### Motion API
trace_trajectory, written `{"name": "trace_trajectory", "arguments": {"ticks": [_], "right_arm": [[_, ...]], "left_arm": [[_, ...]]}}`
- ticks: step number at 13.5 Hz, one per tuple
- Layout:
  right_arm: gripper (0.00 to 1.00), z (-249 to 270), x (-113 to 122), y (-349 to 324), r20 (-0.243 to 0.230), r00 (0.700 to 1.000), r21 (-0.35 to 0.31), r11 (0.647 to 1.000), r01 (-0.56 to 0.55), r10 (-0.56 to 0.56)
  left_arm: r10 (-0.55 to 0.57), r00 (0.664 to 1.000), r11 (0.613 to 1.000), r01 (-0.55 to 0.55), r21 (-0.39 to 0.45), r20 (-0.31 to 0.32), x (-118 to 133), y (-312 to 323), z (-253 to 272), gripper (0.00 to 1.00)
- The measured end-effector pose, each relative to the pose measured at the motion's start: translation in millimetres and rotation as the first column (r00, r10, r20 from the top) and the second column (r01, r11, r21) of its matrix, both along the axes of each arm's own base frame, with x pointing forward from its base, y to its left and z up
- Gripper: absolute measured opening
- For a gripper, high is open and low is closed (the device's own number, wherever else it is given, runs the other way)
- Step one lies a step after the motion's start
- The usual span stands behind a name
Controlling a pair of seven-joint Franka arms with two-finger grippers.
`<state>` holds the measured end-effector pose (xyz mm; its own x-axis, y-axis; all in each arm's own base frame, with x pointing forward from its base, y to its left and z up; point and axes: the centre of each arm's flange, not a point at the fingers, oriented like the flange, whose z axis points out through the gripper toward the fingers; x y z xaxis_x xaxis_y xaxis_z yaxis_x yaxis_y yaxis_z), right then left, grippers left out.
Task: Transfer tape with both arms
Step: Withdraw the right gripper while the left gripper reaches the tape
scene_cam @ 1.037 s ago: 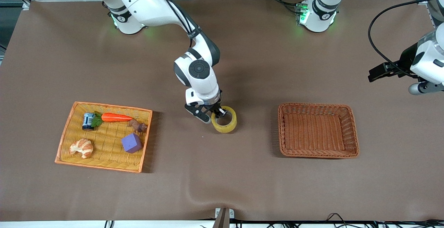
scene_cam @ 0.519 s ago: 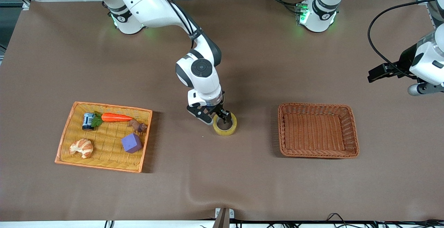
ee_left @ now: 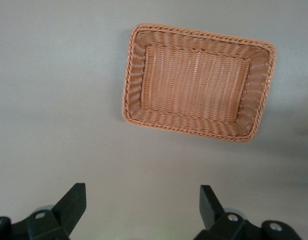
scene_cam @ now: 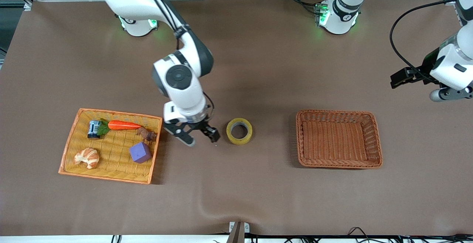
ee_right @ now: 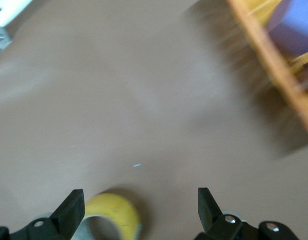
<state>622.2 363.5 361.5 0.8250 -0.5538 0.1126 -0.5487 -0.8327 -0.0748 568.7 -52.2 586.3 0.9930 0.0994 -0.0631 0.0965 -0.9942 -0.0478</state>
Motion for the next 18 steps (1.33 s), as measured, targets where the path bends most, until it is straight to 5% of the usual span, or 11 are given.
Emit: {"name": "trace_trajectory", "arguments": {"ticks": [4,10,14,18], "right_arm": [[1.0,53,12,-82,-0.103,0.988,-0.06,0.991,-0.122,0.115],[1.0,80,12,-190,-0.156,0.938,-0.054,0.946,-0.32,0.308],[1.0,70,-7,-229,-0.103,0.912,-0.053,0.913,-0.404,0.397],[1.0,70,-21,-309,-0.099,0.868,-0.05,0.869,-0.493,0.487]], "left_arm": [[-0.055,0.998,0.998,0.055,-0.005,0.008,0,-31,-1,1.0],[-0.154,0.987,0.984,0.158,-0.087,0.054,12,-171,-55,1.0],[-0.184,0.981,0.966,0.191,-0.172,0.055,19,-290,-132,1.0],[-0.137,0.978,0.949,0.174,-0.263,0.155,36,-360,-243,1.0]]}}
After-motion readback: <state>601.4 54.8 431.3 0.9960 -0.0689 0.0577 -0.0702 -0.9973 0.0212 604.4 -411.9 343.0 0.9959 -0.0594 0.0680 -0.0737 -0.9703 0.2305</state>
